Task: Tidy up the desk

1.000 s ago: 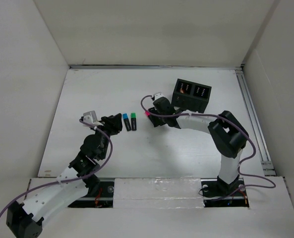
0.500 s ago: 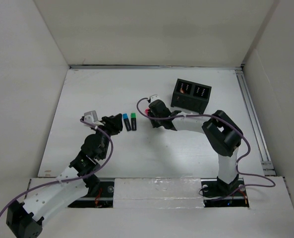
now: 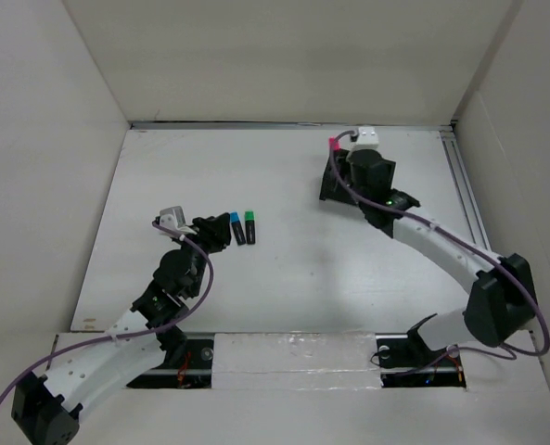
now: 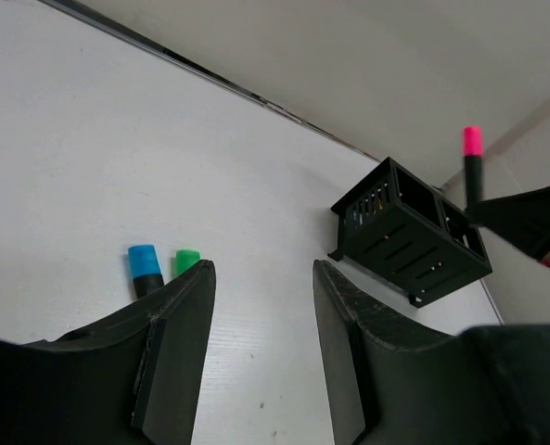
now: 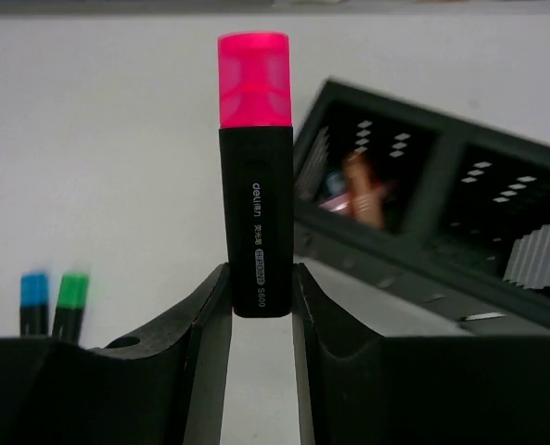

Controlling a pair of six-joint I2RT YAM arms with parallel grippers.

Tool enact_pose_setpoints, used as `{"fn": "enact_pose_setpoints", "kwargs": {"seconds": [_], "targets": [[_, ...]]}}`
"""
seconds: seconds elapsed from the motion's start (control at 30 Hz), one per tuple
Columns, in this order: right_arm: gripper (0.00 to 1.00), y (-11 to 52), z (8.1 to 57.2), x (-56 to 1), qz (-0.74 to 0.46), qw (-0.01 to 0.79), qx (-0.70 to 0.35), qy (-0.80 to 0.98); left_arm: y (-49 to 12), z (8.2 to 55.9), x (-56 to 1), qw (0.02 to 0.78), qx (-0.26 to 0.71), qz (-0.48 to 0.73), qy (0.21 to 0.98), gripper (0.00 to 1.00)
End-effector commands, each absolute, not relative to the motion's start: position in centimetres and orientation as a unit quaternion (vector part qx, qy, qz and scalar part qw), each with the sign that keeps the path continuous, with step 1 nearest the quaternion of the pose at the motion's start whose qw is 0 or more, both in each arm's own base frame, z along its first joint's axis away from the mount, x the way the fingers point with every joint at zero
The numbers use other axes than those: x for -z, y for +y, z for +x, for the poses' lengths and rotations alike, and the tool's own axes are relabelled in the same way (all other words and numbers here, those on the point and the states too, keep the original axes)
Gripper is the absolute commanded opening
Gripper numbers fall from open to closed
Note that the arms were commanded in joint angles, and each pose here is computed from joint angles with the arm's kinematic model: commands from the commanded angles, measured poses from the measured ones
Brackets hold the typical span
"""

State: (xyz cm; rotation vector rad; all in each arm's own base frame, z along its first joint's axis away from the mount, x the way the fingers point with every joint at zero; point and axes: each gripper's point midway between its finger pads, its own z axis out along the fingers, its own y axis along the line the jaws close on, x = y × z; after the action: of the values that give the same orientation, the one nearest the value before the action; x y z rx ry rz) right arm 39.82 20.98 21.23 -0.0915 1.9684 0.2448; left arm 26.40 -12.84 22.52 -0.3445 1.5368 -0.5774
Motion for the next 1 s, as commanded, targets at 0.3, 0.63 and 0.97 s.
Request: {"fn": "enact_pose_setpoints", "kwargs": {"seconds": [0.3,0.63,0.97], "targets": [[0.14,7.7,42.7,-19.1,0.120,0.537,-0.021,0.835,-13.2,26.5,-24.0,0.679,0.275,-0.152,0.664,0.42],[0.21,6.2,44.0,-18.9,0.137,0.538,-0.020,0.832,-13.5,26.6,-23.8,0.676,0.277,-0.147,0.667,0.42],[0.25,5.9,45.8,-18.1,0.144,0.533,-0.009,0.834,-13.5,26.6,-23.8,0.676,0.279,-0.147,0.666,0.42]]}}
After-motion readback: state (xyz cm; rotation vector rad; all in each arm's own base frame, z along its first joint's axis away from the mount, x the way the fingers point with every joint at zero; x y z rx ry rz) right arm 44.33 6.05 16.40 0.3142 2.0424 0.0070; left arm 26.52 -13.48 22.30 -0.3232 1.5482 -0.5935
